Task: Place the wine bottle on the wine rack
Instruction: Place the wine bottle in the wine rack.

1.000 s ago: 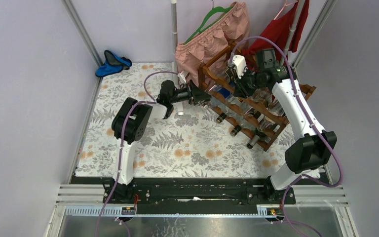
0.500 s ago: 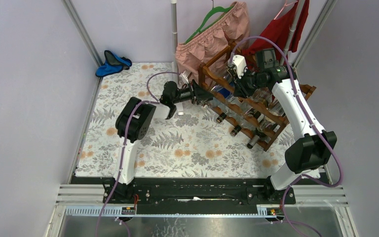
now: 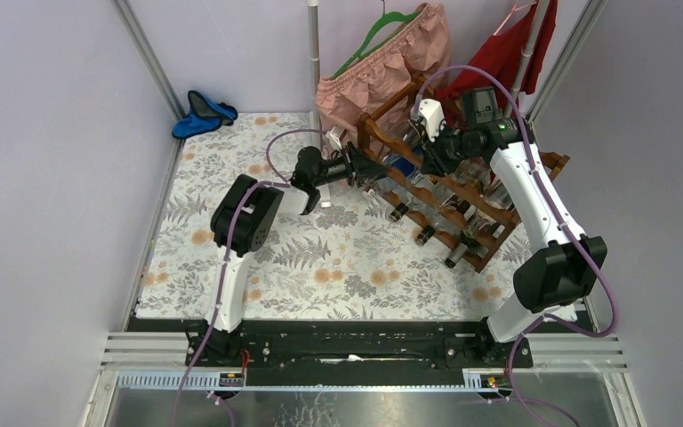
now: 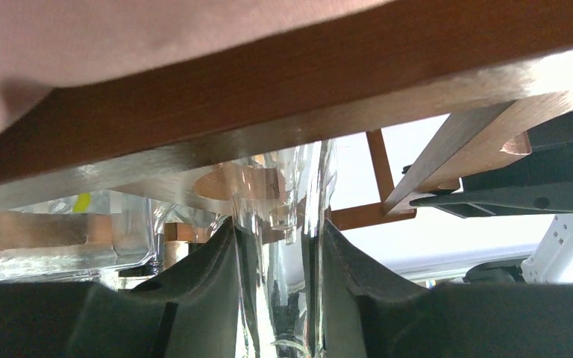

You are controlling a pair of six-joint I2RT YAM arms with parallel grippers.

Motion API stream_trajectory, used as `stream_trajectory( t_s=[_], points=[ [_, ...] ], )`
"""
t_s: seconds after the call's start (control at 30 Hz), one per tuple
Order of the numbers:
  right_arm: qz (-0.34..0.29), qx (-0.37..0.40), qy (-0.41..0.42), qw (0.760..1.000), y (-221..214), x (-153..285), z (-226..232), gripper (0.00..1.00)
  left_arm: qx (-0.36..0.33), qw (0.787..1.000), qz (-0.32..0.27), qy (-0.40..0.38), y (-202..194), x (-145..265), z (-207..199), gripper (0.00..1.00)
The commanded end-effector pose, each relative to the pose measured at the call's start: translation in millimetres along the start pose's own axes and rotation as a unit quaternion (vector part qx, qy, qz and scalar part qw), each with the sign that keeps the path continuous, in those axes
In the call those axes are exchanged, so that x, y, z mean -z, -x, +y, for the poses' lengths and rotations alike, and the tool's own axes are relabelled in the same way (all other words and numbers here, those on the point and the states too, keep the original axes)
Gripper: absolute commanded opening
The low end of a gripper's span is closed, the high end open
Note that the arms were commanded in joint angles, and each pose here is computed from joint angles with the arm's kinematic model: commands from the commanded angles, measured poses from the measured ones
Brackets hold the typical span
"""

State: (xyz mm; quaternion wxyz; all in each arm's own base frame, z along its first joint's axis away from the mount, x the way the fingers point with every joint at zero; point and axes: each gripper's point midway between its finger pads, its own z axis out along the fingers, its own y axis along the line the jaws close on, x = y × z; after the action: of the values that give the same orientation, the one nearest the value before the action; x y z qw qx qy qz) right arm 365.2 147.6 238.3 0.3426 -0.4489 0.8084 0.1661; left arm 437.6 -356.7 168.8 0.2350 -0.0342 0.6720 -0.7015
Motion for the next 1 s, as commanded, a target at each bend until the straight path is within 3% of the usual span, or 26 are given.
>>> stream_trajectory(
  t_s=[0.0,0.37,0.97],
  points=[
    [-0.091,0.043,0.06,0.993,48.3,38.9,42.9,0.0,-0.159,0.977,-0.048,-0.132,25.2,-4.9,-92.6,0.0],
    [-0.098,0.039,0.065,0.992,51.4,39.3,44.3,0.01,-0.131,0.987,-0.044,-0.085,31.8,-18.0,-70.7,0.0],
    [-0.096,0.033,0.072,0.992,50.1,37.1,46.3,0.06,-0.092,0.989,-0.099,-0.053,50.1,-26.2,-63.9,0.0]
  ],
)
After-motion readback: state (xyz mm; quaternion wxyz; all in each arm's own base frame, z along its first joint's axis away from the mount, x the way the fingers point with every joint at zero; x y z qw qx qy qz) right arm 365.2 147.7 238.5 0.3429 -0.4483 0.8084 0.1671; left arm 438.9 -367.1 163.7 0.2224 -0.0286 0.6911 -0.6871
